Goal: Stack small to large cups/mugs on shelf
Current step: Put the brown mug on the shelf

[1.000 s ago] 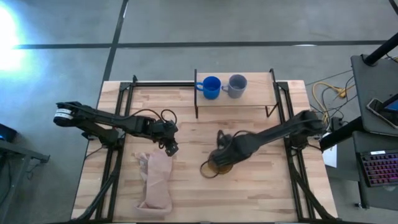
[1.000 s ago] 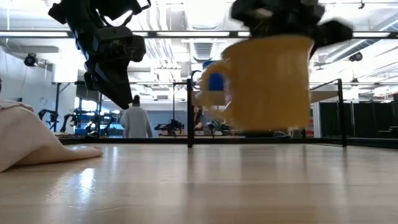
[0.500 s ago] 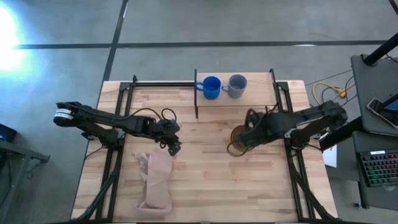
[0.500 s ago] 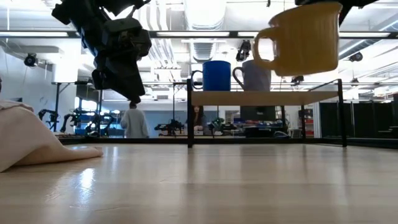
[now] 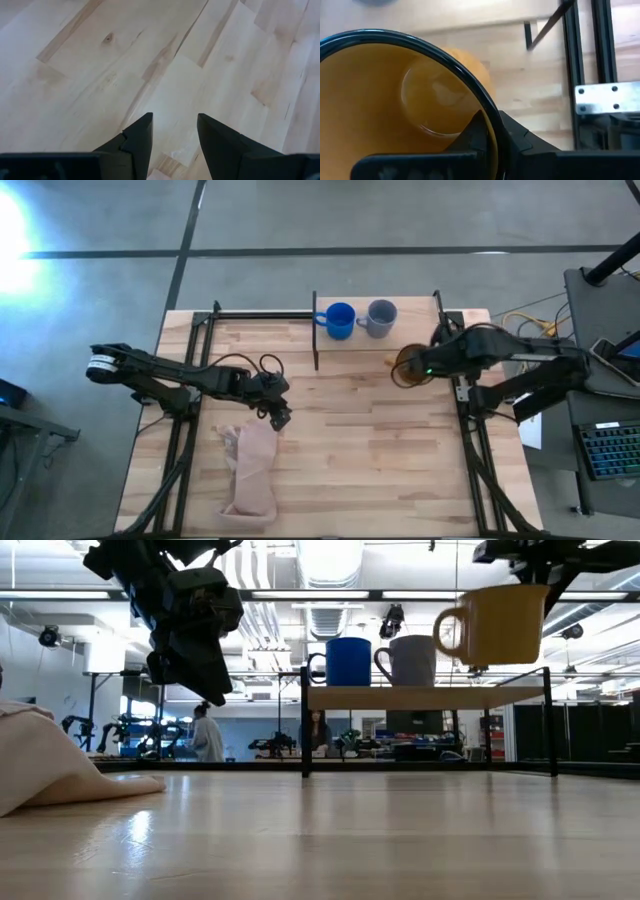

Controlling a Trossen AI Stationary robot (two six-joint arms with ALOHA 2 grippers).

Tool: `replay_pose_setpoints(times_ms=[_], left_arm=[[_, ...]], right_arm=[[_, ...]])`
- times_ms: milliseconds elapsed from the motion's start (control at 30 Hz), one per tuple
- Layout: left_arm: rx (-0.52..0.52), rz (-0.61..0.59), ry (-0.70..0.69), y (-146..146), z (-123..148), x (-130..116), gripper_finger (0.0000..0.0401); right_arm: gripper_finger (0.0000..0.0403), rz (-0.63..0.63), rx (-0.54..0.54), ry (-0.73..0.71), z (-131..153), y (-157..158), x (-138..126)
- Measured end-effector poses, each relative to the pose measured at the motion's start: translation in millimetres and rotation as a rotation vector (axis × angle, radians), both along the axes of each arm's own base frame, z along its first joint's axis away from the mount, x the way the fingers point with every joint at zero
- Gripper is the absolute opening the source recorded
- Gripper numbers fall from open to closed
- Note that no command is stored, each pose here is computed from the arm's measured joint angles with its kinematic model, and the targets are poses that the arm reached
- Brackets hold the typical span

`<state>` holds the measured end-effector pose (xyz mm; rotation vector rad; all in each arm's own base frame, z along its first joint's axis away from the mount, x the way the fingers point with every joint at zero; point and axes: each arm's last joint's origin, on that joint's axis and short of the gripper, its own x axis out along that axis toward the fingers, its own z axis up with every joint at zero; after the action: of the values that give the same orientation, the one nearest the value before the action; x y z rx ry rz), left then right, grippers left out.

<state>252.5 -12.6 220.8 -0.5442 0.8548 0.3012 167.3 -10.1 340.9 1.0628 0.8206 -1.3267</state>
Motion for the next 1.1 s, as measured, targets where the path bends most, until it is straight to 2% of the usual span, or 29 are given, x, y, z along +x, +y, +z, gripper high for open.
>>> replay_pose_setpoints(times_ms=[233, 367, 533, 633, 800, 1100], left_arm=[[0.0, 0.0, -0.001, 0.0, 0.1, 0.1, 0.014], [0.0, 0.0, -0.001, 0.0, 0.1, 0.1, 0.014], [-0.007, -0.005, -0.001, -0.3, 0.0, 0.1, 0.014], [-0.01, -0.008, 0.0, -0.4, 0.0, 0.1, 0.014], [-0.011, -0.009, 0.0, -0.4, 0.0, 0.1, 0.014], [-0.012, -0.01, 0.0, -0.4, 0.0, 0.1, 0.014]], right_arm=[[0.0014, -0.081, -0.061, -0.039, 10.4, -25.1, -24.7], [0.0014, -0.141, -0.096, -0.003, 12.7, -44.6, -30.7], [0.0014, -0.179, -0.091, 0.075, 9.7, -66.7, -30.3], [0.0014, -0.164, -0.078, 0.101, 9.0, -77.6, -29.2], [0.0014, -0.099, -0.095, 0.059, 16.3, -95.1, -31.5], [0.0014, -0.027, -0.053, 0.089, 24.0, -116.3, -51.3]])
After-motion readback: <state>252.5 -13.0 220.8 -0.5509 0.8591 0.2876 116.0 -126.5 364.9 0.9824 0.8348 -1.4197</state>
